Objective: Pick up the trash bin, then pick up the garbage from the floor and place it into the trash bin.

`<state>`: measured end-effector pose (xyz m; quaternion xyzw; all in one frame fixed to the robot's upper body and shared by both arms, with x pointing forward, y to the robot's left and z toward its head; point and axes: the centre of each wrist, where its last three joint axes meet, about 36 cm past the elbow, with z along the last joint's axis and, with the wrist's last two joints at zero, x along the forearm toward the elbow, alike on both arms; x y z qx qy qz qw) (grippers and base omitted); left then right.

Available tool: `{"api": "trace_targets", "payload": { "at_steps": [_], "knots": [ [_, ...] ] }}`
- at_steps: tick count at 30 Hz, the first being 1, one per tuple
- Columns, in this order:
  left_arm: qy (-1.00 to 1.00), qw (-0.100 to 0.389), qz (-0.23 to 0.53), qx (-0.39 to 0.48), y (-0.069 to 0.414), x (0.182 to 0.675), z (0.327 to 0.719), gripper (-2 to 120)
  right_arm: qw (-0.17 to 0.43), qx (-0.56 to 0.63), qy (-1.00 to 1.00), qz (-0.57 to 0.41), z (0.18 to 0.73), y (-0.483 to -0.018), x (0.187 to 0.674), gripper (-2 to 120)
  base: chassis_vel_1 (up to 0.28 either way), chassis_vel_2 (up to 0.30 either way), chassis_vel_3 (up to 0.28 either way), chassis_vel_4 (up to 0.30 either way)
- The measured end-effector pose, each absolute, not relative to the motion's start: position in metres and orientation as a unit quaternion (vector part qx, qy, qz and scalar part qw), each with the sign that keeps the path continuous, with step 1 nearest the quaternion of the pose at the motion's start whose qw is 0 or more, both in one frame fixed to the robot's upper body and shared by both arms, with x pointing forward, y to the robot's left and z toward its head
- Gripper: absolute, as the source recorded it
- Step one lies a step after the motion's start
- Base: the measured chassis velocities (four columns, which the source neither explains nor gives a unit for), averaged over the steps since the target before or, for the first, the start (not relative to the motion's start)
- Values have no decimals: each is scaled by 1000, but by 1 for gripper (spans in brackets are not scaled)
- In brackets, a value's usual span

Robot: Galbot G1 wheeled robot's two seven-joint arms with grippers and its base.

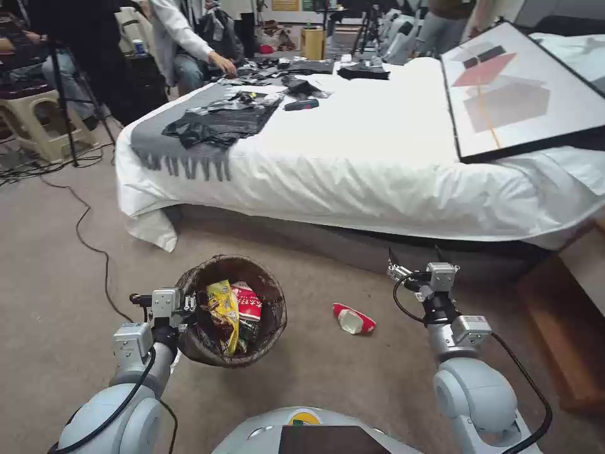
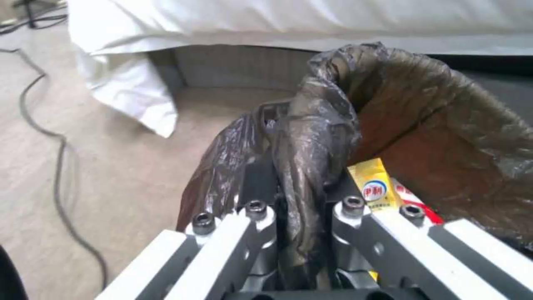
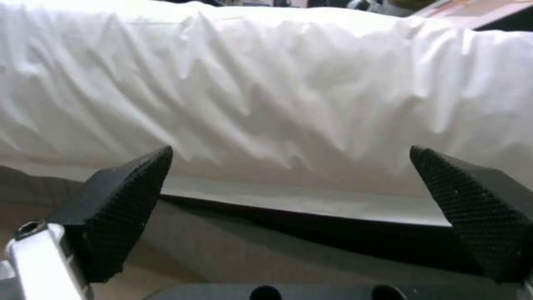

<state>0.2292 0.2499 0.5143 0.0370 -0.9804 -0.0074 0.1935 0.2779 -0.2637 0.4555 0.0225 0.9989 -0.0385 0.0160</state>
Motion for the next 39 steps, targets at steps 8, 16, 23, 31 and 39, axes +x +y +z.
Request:
{"api": "trace_targets", "payload": {
  "at_steps": [8, 16, 23, 31, 39],
  "knots": [
    [-981, 192, -7, 37, 249, 229, 514, 7, 10, 26, 999, -40, 451, -273, 275, 100, 76, 76, 95, 89],
    [-981, 192, -7, 38, 249, 230, 514, 7, 6, 28, 999, -40, 448, -278, 274, 100, 94, 81, 74, 84],
    [-981, 191, -7, 39, 249, 230, 514, 7, 4, 31, 999, -40, 446, -282, 274, 100, 70, 84, 82, 77],
    [-982, 186, -10, 41, 248, 230, 514, 7, -8, 29, 999, -44, 441, -296, 276, 100, 79, 70, 69, 67],
    [-982, 185, -13, 39, 249, 230, 515, 7, -74, 36, 996, -43, 421, -330, 278, 100, 0, 0, 0, 0]
  ]
}}
